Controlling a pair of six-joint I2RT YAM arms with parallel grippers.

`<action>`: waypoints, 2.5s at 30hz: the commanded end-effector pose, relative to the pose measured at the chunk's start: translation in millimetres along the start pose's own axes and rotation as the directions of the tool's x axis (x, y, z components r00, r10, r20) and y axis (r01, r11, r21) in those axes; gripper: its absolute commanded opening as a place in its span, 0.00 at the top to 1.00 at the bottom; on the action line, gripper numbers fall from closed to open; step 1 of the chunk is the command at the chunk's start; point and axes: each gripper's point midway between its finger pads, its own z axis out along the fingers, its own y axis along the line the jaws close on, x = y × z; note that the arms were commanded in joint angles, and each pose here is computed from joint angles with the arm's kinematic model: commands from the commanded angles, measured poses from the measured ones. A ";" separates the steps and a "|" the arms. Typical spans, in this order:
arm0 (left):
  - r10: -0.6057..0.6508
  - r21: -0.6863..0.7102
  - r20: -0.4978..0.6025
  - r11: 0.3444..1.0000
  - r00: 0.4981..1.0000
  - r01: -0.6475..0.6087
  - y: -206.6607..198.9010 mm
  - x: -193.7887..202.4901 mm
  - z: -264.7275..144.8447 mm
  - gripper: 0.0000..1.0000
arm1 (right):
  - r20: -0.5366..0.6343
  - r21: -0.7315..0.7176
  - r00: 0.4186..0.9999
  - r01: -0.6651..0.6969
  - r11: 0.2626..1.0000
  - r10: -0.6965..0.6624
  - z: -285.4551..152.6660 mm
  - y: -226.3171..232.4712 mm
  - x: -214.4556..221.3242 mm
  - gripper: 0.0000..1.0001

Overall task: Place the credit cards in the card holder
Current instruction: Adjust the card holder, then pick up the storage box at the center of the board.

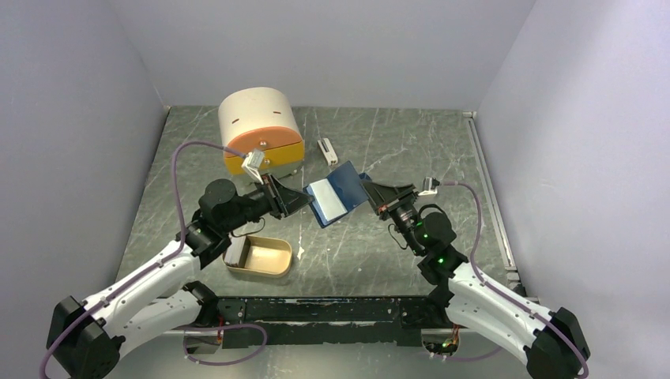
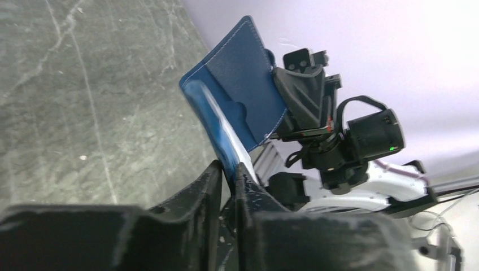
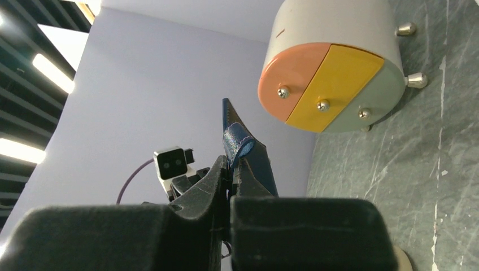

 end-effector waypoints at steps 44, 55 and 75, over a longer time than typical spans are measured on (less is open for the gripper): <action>-0.141 -0.625 0.075 0.764 0.987 0.156 168.4 -106.8 -109.5 0.91 | -0.691 -0.480 0.082 0.690 0.541 -0.718 24.7 -114.1 201.6 0.41; -0.115 -0.654 0.044 0.748 0.992 0.116 163.2 -92.1 -127.0 0.91 | -0.619 -0.641 -0.134 0.655 0.399 -0.774 33.3 -141.7 265.9 0.38; -0.110 -0.637 0.040 0.763 0.993 0.110 164.6 -86.4 -127.4 0.91 | -0.613 -0.644 -0.248 0.707 0.292 -0.751 35.6 -187.5 267.1 0.54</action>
